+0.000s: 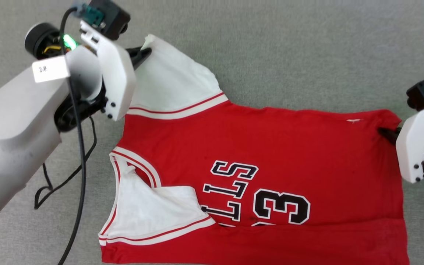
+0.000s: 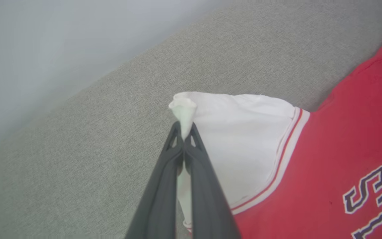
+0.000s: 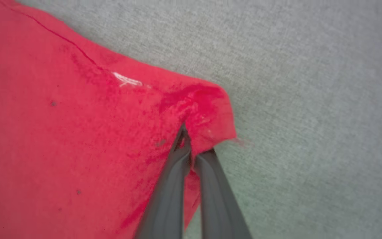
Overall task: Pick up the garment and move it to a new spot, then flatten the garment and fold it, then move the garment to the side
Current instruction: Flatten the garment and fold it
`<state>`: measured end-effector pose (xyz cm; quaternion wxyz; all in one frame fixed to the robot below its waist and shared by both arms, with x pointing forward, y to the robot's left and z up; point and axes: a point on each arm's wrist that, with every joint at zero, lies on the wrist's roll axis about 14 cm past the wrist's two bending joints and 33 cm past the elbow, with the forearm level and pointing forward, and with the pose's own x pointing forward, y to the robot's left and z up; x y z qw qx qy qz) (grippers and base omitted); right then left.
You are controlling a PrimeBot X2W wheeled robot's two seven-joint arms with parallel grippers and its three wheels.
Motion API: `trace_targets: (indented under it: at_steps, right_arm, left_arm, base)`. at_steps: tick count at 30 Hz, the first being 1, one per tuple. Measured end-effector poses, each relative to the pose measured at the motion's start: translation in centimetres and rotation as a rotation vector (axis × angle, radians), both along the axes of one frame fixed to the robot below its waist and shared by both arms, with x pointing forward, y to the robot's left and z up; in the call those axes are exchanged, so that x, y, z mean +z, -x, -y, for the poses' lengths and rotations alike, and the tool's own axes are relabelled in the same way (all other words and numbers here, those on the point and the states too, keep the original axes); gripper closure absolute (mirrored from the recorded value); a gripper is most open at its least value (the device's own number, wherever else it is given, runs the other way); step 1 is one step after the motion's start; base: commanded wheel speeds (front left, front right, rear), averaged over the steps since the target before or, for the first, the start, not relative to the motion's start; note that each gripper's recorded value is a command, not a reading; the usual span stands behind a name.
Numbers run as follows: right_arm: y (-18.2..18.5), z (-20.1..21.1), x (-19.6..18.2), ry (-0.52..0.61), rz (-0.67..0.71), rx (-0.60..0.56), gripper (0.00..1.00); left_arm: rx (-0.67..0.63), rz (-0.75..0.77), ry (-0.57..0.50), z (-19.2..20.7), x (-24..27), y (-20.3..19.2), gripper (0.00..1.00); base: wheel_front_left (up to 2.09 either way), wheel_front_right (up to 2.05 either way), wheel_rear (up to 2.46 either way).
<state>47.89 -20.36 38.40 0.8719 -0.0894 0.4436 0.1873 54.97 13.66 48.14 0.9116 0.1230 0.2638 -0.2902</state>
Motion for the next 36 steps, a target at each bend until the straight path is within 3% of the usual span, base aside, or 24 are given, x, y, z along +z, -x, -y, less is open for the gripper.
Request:
trace_targets:
  at_steps: [11, 18, 36]
  right_arm:
    - [3.0, 0.4, 5.1, -0.099, 0.187, -0.026, 1.00]
    - [6.2, 0.7, 6.2, -0.127, 0.215, -0.045, 1.00]
    - [14.1, 0.8, 3.2, -0.176, 0.069, -0.089, 1.00]
  left_arm:
    - [0.015, 0.065, 0.024, -1.4, 2.9, 4.9, 1.00]
    - [0.043, 0.049, 0.028, -2.5, 2.8, 9.6, 1.00]
    - [0.143, -0.206, 0.084, -3.8, -3.9, 21.1, 1.00]
  base:
    - [0.00, 0.00, 0.00]
    - [0.00, 0.00, 0.00]
    - [0.00, 0.00, 0.00]
